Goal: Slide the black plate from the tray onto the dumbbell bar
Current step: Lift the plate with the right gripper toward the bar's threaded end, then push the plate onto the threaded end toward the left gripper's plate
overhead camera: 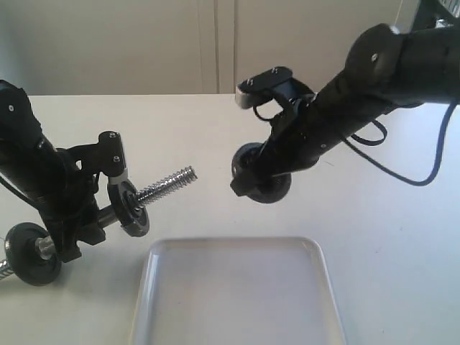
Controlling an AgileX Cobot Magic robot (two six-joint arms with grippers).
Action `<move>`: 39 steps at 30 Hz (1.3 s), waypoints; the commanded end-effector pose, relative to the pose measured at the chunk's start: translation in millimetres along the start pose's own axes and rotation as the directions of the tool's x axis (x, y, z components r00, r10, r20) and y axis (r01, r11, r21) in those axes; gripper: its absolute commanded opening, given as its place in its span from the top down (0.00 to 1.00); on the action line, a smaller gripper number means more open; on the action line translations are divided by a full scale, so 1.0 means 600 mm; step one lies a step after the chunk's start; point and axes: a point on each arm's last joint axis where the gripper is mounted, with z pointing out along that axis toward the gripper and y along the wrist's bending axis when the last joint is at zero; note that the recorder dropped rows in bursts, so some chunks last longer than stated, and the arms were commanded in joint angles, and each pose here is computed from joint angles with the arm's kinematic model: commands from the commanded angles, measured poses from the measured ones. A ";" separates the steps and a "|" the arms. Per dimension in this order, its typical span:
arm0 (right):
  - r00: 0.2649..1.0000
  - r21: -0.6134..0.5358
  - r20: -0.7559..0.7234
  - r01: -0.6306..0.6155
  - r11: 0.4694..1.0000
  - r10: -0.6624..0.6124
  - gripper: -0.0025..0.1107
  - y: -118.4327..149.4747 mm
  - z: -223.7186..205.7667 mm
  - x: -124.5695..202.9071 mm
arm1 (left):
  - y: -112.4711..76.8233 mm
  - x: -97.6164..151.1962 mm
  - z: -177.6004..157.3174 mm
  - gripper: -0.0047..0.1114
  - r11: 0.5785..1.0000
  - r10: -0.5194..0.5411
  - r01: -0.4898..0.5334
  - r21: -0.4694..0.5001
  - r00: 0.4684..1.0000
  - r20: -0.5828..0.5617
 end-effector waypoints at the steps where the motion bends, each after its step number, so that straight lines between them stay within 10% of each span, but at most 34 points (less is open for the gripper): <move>1: 0.978 -0.287 0.186 -0.036 0.957 0.093 0.98 -0.020 -0.013 -0.023 | 0.003 -0.016 -0.035 0.96 0.999 -0.007 0.010 -0.049 0.997 0.076; 16: 0.862 -0.678 0.229 -0.193 0.710 0.453 0.98 -0.051 0.069 -0.016 | 0.001 -0.020 -0.036 0.96 0.999 0.011 -0.007 -0.039 0.995 0.102; 39: 0.868 -0.689 0.214 -0.190 0.699 0.447 0.98 -0.034 0.083 -0.019 | 0.001 -0.020 -0.036 0.96 0.999 0.023 -0.019 -0.042 0.995 0.102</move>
